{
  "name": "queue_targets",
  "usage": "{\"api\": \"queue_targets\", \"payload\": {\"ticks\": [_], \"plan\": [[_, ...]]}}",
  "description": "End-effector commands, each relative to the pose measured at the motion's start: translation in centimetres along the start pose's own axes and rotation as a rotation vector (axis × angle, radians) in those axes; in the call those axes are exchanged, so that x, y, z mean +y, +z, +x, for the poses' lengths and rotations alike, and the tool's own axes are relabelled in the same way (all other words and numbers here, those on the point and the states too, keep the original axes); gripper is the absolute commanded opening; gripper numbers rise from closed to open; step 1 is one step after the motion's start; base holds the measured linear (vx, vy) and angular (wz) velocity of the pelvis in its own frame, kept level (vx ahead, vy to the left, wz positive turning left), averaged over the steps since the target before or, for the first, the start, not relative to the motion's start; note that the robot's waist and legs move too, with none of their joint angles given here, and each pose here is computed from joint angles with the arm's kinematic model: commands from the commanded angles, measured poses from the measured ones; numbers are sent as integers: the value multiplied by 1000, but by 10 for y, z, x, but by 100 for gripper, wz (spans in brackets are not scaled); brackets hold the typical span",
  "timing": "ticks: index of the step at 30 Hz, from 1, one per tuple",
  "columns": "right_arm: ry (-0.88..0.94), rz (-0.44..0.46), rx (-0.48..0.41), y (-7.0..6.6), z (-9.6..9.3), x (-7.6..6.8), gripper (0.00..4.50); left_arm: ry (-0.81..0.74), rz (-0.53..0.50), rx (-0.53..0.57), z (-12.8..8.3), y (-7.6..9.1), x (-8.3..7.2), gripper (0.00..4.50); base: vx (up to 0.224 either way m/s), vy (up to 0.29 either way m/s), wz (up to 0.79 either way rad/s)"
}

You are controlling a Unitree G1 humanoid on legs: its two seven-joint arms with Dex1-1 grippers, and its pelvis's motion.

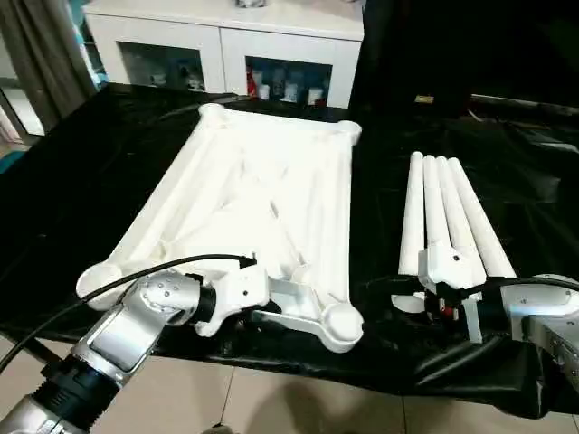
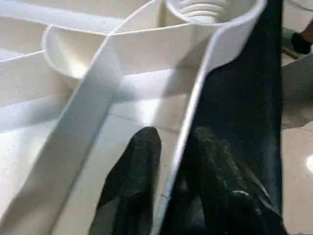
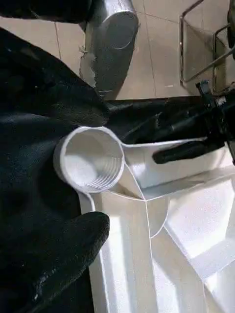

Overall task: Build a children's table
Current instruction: Rotate table base

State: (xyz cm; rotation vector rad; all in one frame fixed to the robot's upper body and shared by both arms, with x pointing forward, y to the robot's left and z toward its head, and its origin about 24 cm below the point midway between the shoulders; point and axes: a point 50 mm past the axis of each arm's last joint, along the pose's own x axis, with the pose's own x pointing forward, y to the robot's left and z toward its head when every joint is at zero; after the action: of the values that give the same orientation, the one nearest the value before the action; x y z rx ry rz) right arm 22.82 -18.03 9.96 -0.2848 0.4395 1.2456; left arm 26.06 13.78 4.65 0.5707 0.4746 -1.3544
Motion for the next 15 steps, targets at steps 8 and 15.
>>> {"api": "queue_targets", "payload": {"ticks": [8, 15], "plan": [[-2, -15, 28, 0, -4, -2, 311, -17, 51, 18, 7, -2, 2, 79, 0, 0, 0], [-16, -16, 22, 0, -1, -2, 311, 100, 3, 57, 1, -2, 13, 76, 0, 0, 0]]}}
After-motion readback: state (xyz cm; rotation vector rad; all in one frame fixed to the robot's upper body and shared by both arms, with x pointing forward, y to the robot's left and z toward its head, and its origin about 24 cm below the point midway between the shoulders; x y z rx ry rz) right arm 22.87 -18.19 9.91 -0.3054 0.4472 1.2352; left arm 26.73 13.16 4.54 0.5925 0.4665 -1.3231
